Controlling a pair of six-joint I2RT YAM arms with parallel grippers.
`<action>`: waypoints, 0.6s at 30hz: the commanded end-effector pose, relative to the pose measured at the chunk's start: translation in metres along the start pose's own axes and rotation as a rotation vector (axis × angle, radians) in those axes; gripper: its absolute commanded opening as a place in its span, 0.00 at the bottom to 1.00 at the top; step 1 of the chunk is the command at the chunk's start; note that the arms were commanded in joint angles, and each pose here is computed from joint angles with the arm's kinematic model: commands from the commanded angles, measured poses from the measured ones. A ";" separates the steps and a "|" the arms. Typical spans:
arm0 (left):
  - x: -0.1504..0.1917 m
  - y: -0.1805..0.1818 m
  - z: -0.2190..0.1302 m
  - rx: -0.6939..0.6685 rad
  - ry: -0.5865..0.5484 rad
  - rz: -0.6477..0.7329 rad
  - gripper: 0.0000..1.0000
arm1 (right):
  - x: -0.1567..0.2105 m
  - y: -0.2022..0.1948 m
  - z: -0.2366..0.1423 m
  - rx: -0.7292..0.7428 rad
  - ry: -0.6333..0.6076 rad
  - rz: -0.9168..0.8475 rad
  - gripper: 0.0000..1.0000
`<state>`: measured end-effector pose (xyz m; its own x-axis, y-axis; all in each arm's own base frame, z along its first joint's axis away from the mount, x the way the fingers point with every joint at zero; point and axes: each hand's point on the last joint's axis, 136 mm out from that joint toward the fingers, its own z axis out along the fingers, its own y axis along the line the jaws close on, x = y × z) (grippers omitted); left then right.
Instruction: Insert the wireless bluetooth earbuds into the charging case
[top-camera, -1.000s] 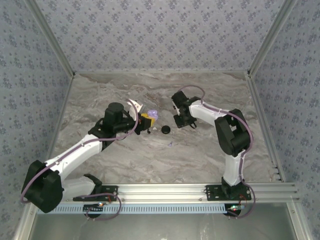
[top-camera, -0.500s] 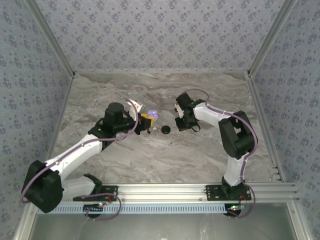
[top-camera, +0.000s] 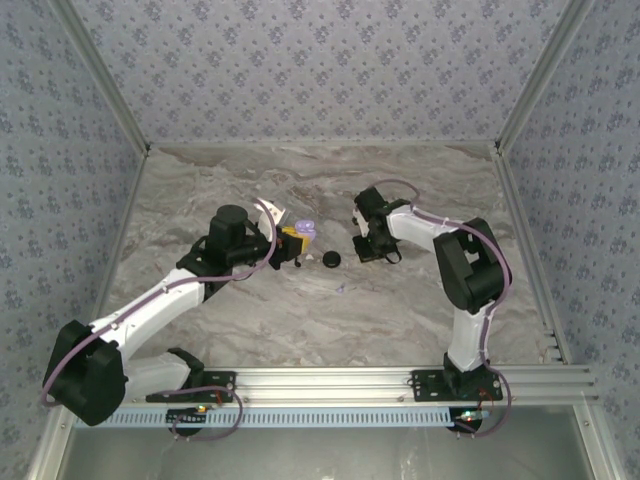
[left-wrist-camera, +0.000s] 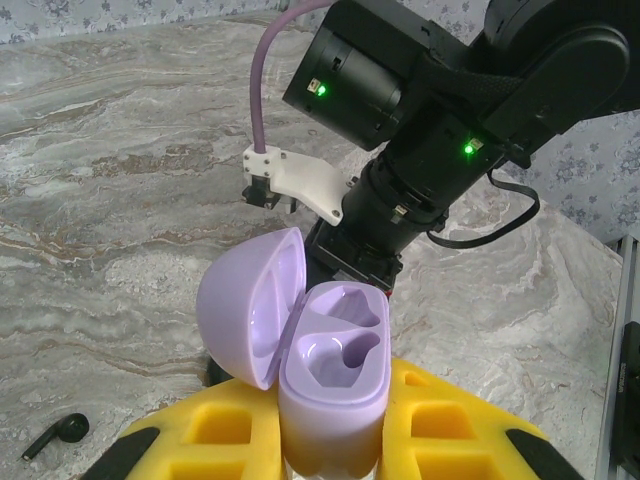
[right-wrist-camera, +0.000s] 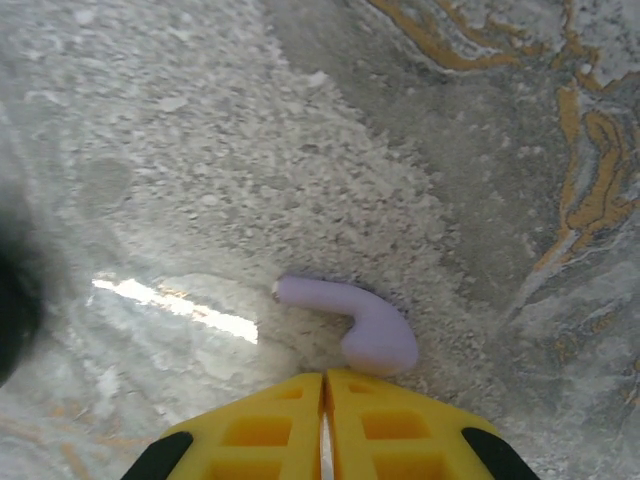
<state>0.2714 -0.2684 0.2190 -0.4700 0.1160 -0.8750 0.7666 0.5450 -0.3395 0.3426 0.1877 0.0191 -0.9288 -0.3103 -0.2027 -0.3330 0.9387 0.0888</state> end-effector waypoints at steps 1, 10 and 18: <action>-0.005 -0.004 -0.001 0.008 -0.011 0.015 0.17 | -0.001 -0.016 0.003 0.081 0.021 0.019 0.13; -0.006 -0.004 -0.002 0.007 -0.011 0.018 0.18 | -0.015 -0.033 0.000 0.193 0.019 0.003 0.13; -0.008 -0.005 -0.002 0.008 -0.010 0.020 0.17 | -0.023 -0.024 -0.009 0.146 -0.011 0.000 0.14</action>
<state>0.2713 -0.2684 0.2186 -0.4708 0.1169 -0.8744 0.7663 0.5452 -0.3397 0.3699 0.1723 0.0224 -0.9265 -0.3083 -0.2157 -0.3040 0.9512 -0.0536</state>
